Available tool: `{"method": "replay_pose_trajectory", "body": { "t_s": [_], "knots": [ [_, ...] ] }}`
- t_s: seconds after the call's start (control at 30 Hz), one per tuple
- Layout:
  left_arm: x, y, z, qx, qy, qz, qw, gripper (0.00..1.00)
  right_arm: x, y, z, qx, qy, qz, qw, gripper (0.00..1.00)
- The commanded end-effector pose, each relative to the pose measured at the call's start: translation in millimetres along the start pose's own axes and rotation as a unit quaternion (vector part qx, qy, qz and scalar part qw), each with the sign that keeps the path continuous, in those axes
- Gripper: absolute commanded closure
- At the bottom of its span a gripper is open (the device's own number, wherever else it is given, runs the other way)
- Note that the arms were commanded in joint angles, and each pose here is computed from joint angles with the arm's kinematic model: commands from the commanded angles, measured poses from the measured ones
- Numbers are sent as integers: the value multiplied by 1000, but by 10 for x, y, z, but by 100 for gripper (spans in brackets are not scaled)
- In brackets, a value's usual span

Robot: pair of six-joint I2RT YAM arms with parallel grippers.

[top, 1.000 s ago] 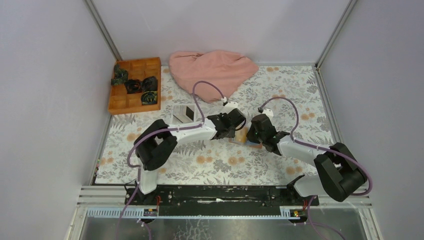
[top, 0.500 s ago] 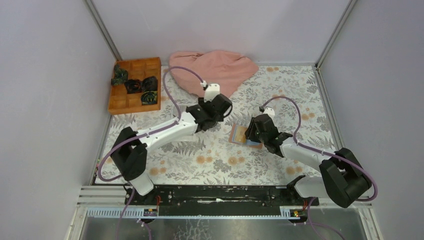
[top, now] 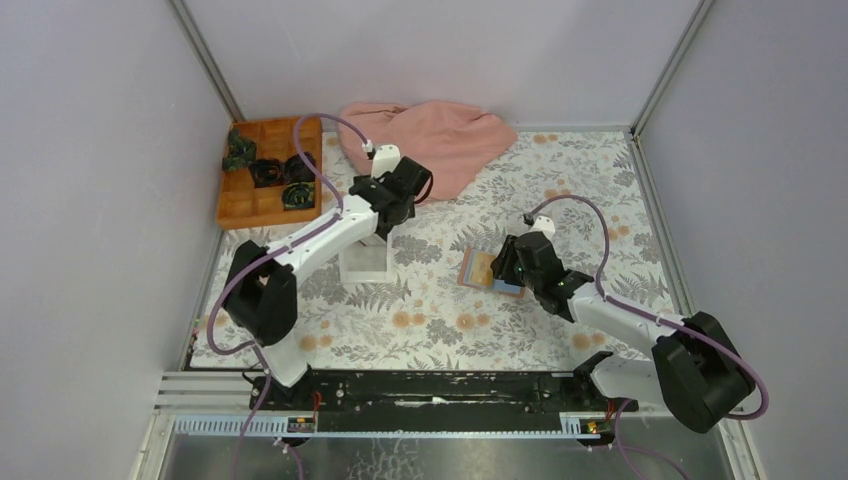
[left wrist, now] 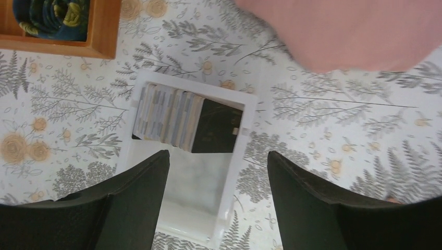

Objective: Put the credit cards into the card holder
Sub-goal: Pick up the credit card from the storage box.

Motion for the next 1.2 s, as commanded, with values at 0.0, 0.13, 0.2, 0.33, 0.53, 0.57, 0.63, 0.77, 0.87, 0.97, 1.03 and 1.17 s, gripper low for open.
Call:
{"method": "replay_pose_trajectory", "body": {
  "t_s": [0.0, 0.13, 0.2, 0.33, 0.53, 0.57, 0.63, 0.77, 0.87, 0.97, 1.03, 1.17],
  "knots": [
    [142, -218, 163, -50, -27, 37, 998, 23, -60, 66, 111, -35, 5, -17, 999, 55],
    [258, -362, 221, -58, -26, 59, 996, 23, -58, 81, 109, -39, 6, -18, 999, 55],
    [278, -412, 231, -60, -27, 64, 996, 23, -53, 86, 107, -41, 6, -18, 999, 55],
    [284, -482, 238, -58, -28, 68, 996, 23, -49, 84, 100, -41, 6, -18, 999, 55],
    [366, -580, 233, -52, -29, 83, 995, 23, -39, 88, 84, -39, 6, -18, 999, 55],
    [377, -598, 226, -49, -27, 86, 995, 23, -43, 90, 86, -40, 6, -18, 999, 55],
    [392, -622, 213, -44, -26, 89, 995, 22, -49, 91, 84, -39, 7, -20, 999, 55],
    [411, -659, 219, -44, -27, 94, 994, 22, -53, 97, 69, -35, 9, -23, 999, 55],
    [433, -687, 241, -47, -28, 98, 994, 22, -58, 100, 69, -35, 11, -25, 999, 55],
    [465, -702, 269, -56, -34, 100, 993, 23, -60, 98, 62, -33, 11, -26, 999, 55],
    [486, -712, 297, -62, -38, 101, 992, 23, -64, 99, 63, -33, 11, -27, 999, 55],
    [529, -727, 333, -68, -42, 106, 991, 24, -69, 102, 59, -32, 12, -29, 999, 55]
  ]
}}
Point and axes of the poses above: each gripper's point midway between its finger pads, its own y axis back along the fingers, its own z axis along the line the jaws close on, x = y × z, the point moved 6 cm from there along y, back along the fingers, and after that the axes turned 14 degrees about -y, right-handed, at the moved point
